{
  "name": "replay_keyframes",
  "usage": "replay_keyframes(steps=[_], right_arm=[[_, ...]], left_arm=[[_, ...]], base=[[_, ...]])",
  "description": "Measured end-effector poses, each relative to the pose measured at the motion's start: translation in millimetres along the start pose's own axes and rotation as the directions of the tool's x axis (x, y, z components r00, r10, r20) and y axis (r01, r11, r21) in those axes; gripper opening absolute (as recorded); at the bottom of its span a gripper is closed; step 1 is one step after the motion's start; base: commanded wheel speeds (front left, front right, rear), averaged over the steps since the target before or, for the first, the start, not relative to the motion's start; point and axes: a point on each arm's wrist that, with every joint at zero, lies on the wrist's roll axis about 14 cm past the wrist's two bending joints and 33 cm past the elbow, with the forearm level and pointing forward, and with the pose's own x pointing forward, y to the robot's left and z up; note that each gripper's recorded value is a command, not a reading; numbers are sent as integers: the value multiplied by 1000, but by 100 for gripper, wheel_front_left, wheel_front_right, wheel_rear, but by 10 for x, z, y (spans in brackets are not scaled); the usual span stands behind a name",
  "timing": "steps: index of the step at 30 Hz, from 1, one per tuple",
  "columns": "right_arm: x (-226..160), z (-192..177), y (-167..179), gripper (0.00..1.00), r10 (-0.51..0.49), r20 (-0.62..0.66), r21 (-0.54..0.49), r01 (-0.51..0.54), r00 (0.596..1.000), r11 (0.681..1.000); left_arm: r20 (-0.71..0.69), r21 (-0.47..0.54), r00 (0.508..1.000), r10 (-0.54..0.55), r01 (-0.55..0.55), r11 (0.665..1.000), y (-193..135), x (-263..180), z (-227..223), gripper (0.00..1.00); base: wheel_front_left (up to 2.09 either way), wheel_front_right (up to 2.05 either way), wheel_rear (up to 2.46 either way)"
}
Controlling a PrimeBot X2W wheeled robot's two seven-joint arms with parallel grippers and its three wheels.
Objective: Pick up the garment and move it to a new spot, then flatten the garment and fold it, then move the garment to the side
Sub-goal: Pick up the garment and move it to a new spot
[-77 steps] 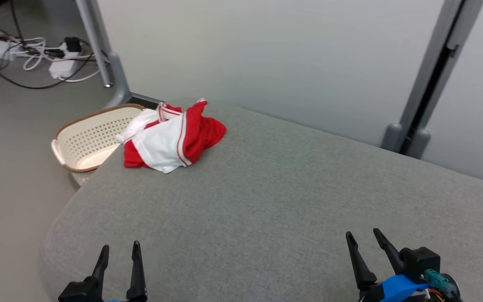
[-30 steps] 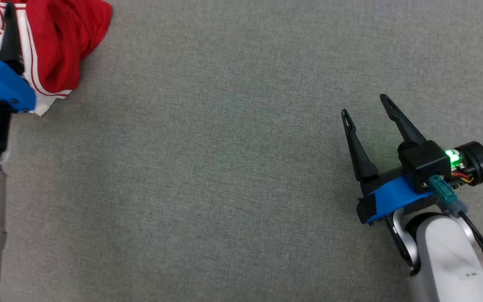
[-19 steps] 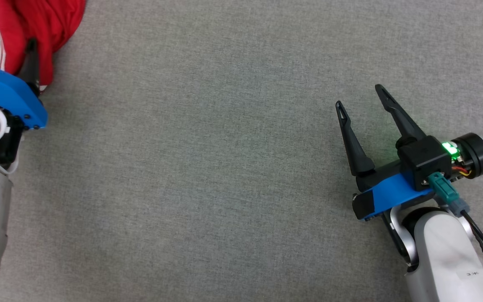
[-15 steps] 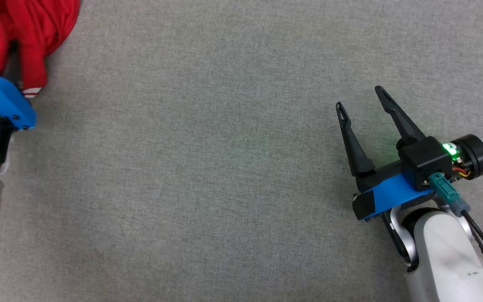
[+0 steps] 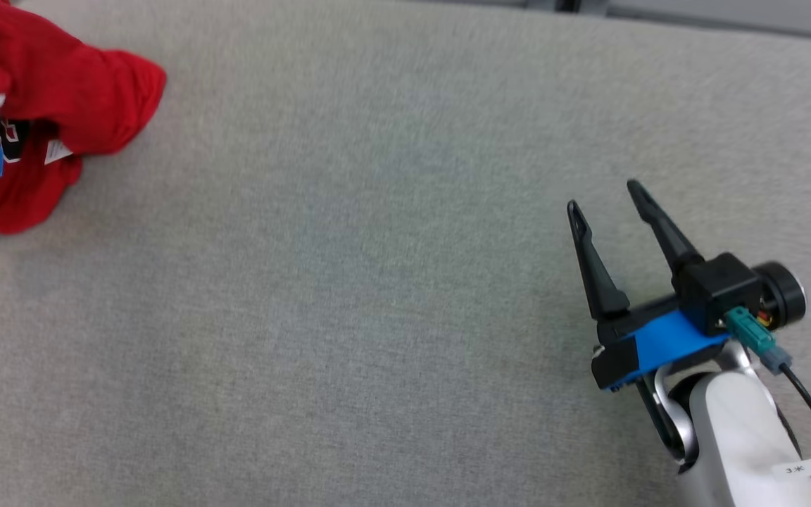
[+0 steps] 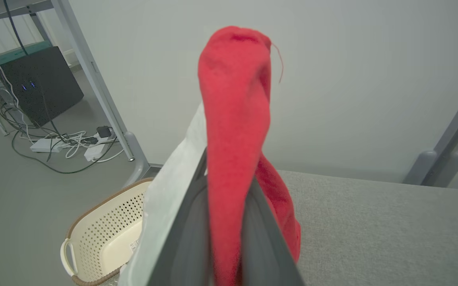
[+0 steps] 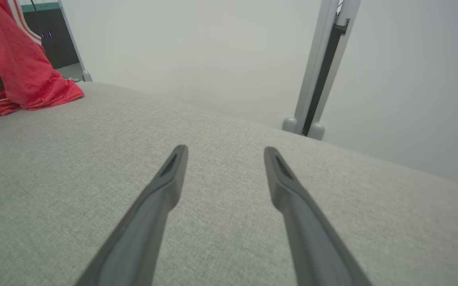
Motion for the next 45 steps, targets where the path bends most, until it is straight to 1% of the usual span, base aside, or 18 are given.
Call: replay_keyframes(steps=[4, 7, 9, 13, 16, 18, 20, 21, 23, 26, 28, 31, 34, 36, 37, 38, 39, 45], right_arm=[[-214, 121, -87, 100, -40, 22, 13, 40, 999, 999], [-405, 215, -176, 100, -80, 41, 28, 79, 996, 996], [-553, 249, -250, 100, -112, 50, 38, 111, 992, 993], [-837, 339, -466, 100, -195, 78, 55, 191, 978, 980], [-1028, 373, -633, 100, -257, 92, 69, 252, 962, 965], [-1131, 372, -739, 100, -295, 96, 76, 288, 951, 955], [-1186, 334, -817, 100, -320, 91, 82, 314, 943, 946], [-1192, 297, -838, 100, -327, 83, 87, 320, 941, 943], [-1189, 229, -873, 100, -337, 69, 98, 330, 939, 939], [-1166, 151, -931, 100, -350, 52, 107, 343, 935, 933], [-1158, 94, -958, 100, -355, 40, 112, 349, 934, 930], [-1163, 33, -1017, 100, -370, 28, 116, 365, 928, 924], [-1178, -27, -1073, 100, -386, 13, 115, 382, 922, 917], [-1182, -64, -1092, 100, -391, 4, 113, 389, 920, 914], [-1179, -74, -1093, 100, -391, 1, 110, 389, 920, 915], [-1176, -80, -1095, 100, -392, 0, 109, 389, 920, 915], [-1173, -85, -1094, 100, -391, -2, 109, 389, 920, 915], [-1089, -55, -994, 100, -359, 8, 108, 356, 933, 928]], left_arm=[[143, 38, 987, -79, 74, 997, -232, -97, 622, 0], [248, 63, 956, -158, 147, 987, -515, -225, 1090, 0], [313, 76, 923, -223, 209, 975, -786, -320, 1399, 0], [432, 62, 827, -361, 372, 926, -1531, -559, 1967, 0], [488, 26, 751, -444, 496, 868, -2105, -780, 2247, 0], [507, 6, 711, -487, 562, 827, -2439, -904, 2323, 0], [494, -28, 698, -519, 609, 793, -2722, -949, 2201, 0], [472, -62, 706, -528, 624, 779, -2833, -933, 2052, 0], [398, -152, 743, -538, 632, 760, -3009, -862, 1613, 0], [265, -269, 801, -537, 596, 757, -3173, -748, 882, 0], [153, -337, 838, -524, 543, 769, -3197, -709, 325, 0], [-8, -366, 884, -468, 433, 824, -3036, -674, -425, 0], [-93, -357, 904, -418, 362, 861, -2854, -663, -837, 0], [-114, -352, 909, -401, 340, 872, -2775, -665, -961, 0], [-115, -350, 913, -392, 332, 876, -2740, -662, -990, 35], [-112, -350, 914, -389, 330, 877, -2717, -664, -1001, 96], [-110, -351, 918, -380, 321, 879, -2685, -664, -1011, 100], [-68, -352, 930, -362, 317, 881, -2559, -712, -938, 100]], base=[[0, 0, 0], [0, 0, 0], [0, 0, 0], [0, 0, 0], [0, 0, 0], [0, 0, 0], [0, 0, 0], [0, 0, 0], [0, 0, 0], [0, 0, 0], [0, 0, 0], [0, 0, 0], [0, 0, 0], [0, 0, 0], [0, 0, 0], [0, 0, 0], [0, 0, 0], [0, 0, 0]])
